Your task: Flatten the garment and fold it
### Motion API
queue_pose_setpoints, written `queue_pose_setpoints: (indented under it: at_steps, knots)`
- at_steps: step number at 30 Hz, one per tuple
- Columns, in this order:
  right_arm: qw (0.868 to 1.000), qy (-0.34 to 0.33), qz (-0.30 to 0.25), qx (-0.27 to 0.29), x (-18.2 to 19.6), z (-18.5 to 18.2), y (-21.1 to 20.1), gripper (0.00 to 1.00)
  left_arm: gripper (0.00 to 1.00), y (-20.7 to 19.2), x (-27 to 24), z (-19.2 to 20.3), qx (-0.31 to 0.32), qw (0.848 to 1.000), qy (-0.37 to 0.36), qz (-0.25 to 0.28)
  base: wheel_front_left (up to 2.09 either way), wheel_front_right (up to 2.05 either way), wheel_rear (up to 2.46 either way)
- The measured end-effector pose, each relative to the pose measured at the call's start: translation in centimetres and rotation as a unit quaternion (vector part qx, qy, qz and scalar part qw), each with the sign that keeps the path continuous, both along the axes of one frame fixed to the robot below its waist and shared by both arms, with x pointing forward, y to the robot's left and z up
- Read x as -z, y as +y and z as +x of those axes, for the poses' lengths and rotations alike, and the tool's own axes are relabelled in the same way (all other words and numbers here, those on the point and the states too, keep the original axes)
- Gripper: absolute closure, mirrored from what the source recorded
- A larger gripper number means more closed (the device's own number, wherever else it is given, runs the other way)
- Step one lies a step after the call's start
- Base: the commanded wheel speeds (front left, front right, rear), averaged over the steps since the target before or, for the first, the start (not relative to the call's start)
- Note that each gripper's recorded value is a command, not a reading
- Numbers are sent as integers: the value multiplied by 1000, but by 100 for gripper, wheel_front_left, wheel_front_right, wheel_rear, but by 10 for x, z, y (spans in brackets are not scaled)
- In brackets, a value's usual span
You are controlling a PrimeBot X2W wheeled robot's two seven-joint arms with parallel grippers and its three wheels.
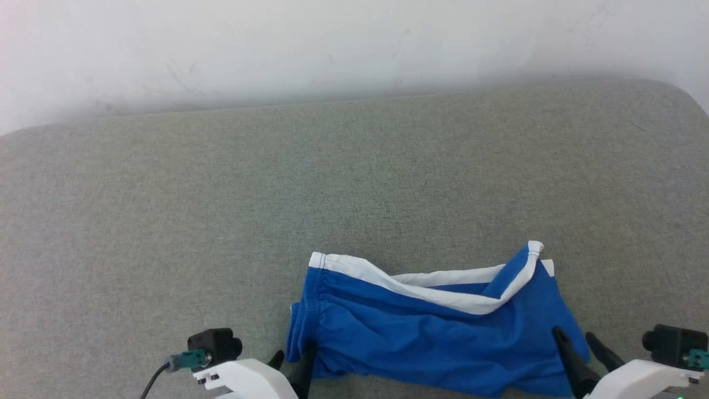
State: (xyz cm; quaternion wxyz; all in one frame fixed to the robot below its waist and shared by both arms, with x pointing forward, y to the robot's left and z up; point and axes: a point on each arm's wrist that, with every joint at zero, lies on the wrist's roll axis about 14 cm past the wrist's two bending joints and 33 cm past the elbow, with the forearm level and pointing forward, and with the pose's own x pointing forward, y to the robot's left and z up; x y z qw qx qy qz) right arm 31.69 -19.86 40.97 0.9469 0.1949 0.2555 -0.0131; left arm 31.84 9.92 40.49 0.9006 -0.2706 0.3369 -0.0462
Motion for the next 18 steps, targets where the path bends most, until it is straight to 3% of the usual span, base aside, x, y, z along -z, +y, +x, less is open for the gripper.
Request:
queue_pose_setpoints:
  at_steps: [5,9,13,18]
  knots:
    - [1000,-2,-1,-12,-10,2,3,0,0,7,-11,6,-26,999,-24,-8,0,0,0]
    - [999,-27,-28,11,-28,5,-18,0,0,24,-36,20,-63,994,-91,2,0,0,0]
    - [996,-30,-76,18,-34,8,-33,0,0,58,-65,35,-103,974,-188,77,0,0,0]
    - [996,-8,-85,-7,-19,13,-21,0,0,79,-83,43,-118,944,-264,161,0,0,0]
